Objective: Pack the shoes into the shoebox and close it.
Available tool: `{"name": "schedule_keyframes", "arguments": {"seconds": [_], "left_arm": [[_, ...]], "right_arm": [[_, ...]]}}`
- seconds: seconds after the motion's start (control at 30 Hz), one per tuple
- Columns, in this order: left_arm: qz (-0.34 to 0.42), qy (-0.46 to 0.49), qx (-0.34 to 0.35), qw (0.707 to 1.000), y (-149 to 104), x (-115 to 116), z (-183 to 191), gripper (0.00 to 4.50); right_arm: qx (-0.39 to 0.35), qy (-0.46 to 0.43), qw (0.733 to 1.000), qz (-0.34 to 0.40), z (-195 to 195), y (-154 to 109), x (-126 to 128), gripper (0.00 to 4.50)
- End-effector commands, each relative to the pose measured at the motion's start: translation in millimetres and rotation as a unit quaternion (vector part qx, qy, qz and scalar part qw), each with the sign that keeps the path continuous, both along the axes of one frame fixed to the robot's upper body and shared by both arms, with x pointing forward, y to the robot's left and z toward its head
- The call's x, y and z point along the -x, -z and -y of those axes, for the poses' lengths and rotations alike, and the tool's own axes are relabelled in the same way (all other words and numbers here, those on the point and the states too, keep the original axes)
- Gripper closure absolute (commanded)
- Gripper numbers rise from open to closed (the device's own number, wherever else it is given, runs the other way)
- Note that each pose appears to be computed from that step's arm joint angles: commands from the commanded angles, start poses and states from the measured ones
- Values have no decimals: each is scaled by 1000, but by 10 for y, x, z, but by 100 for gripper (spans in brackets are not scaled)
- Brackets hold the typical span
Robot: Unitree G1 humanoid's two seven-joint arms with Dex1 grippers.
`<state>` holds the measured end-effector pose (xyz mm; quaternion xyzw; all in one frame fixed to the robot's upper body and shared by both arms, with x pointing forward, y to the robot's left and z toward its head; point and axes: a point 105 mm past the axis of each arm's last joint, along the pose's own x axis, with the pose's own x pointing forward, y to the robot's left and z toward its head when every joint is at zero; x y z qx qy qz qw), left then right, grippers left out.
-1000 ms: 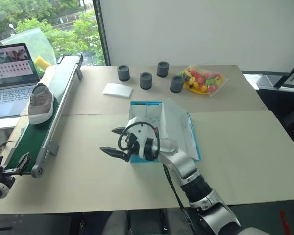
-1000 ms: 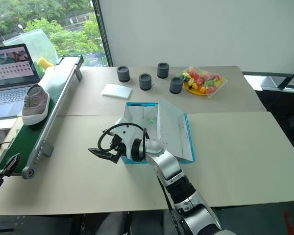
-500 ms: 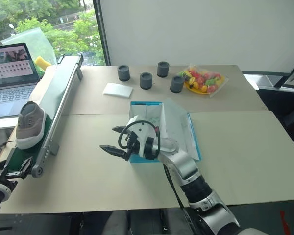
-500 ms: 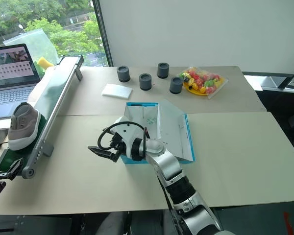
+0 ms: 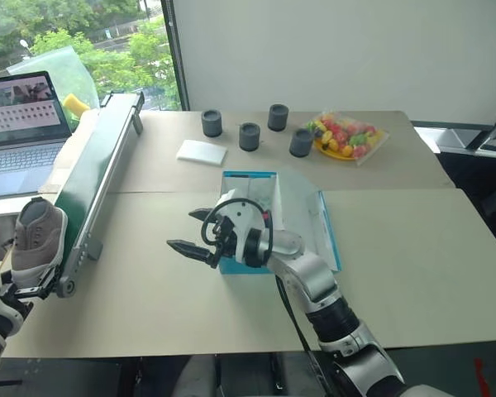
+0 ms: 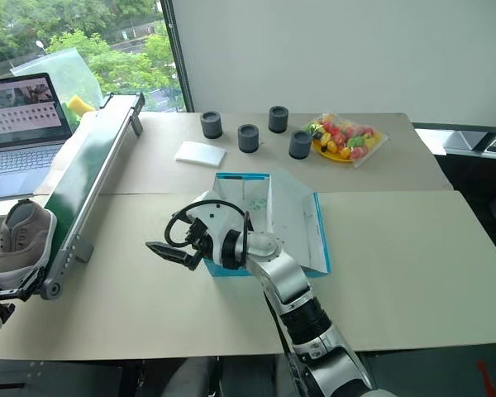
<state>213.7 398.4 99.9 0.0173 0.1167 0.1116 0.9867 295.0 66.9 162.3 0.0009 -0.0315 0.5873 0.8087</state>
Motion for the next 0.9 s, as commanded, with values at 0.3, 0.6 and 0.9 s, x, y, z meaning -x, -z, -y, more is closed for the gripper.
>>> {"name": "schedule_keyframes", "arguments": {"seconds": [0.3, 0.6, 0.9], "left_arm": [[18, 11, -20, 1000, -194, -56, -13, 256], [19, 4, -17, 1000, -188, -78, -3, 303], [12, -2, -20, 1000, -157, -52, -12, 303]], "right_arm": [[-47, -2, 999, 27, 5, -370, 5, 0], [-49, 3, 998, 30, 18, -409, -28, 0], [-50, 4, 998, 30, 24, -422, -37, 0]]}}
